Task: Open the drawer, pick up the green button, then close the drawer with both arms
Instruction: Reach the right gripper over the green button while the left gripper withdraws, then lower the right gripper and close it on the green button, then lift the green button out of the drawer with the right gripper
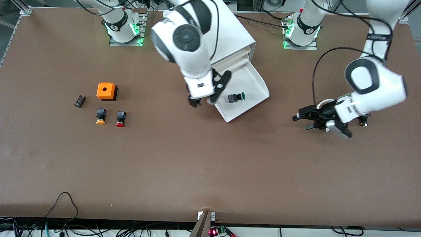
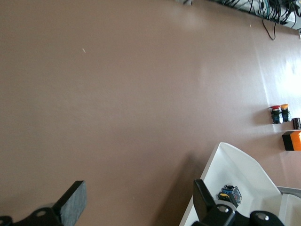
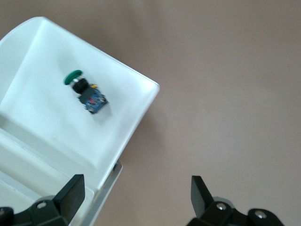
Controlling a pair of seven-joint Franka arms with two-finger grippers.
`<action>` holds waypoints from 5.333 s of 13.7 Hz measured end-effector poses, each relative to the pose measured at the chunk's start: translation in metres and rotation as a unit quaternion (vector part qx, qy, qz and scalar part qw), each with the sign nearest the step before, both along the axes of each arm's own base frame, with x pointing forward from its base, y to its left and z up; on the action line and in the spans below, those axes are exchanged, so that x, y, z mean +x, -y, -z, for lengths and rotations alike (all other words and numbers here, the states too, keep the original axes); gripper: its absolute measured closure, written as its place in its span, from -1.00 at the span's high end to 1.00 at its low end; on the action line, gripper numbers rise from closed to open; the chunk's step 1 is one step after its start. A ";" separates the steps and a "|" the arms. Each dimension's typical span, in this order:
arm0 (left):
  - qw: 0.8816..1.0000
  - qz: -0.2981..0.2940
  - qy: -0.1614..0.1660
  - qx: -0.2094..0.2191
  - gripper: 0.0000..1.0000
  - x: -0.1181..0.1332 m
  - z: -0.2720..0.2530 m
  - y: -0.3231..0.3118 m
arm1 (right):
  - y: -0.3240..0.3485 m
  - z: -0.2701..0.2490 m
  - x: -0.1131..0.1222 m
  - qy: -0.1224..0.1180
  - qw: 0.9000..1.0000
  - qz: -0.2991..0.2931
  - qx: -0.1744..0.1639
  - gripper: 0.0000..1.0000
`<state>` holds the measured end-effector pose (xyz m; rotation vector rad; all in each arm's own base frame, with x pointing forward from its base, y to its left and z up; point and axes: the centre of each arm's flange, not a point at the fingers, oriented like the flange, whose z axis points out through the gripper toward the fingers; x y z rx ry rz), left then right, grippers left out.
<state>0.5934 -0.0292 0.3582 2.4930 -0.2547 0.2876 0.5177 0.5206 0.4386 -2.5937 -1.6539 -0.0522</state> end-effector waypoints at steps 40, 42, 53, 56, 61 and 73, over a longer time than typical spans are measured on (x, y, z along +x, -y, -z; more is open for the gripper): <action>0.940 -0.024 -0.107 0.324 1.00 -0.042 -0.267 0.000 | -0.103 0.175 -0.066 0.027 0.960 -0.279 -0.024 0.20; 0.940 -0.026 -0.107 0.323 1.00 -0.042 -0.267 0.000 | -0.103 0.179 -0.066 0.030 0.959 -0.281 -0.025 0.03; 0.940 -0.031 -0.109 0.323 1.00 -0.042 -0.267 0.000 | -0.115 0.088 -0.061 0.090 0.984 -0.155 0.013 -0.18; 0.940 -0.030 -0.109 0.323 1.00 -0.042 -0.266 0.000 | -0.071 0.005 -0.020 0.118 0.992 -0.039 0.035 -0.18; 0.939 -0.030 -0.110 0.323 1.00 -0.041 -0.265 0.000 | 0.047 -0.034 0.072 0.121 0.973 0.194 0.040 -0.18; 0.941 -0.003 -0.148 0.305 1.00 -0.009 -0.201 0.020 | 0.245 0.134 0.094 -0.044 0.861 0.500 -0.077 -0.18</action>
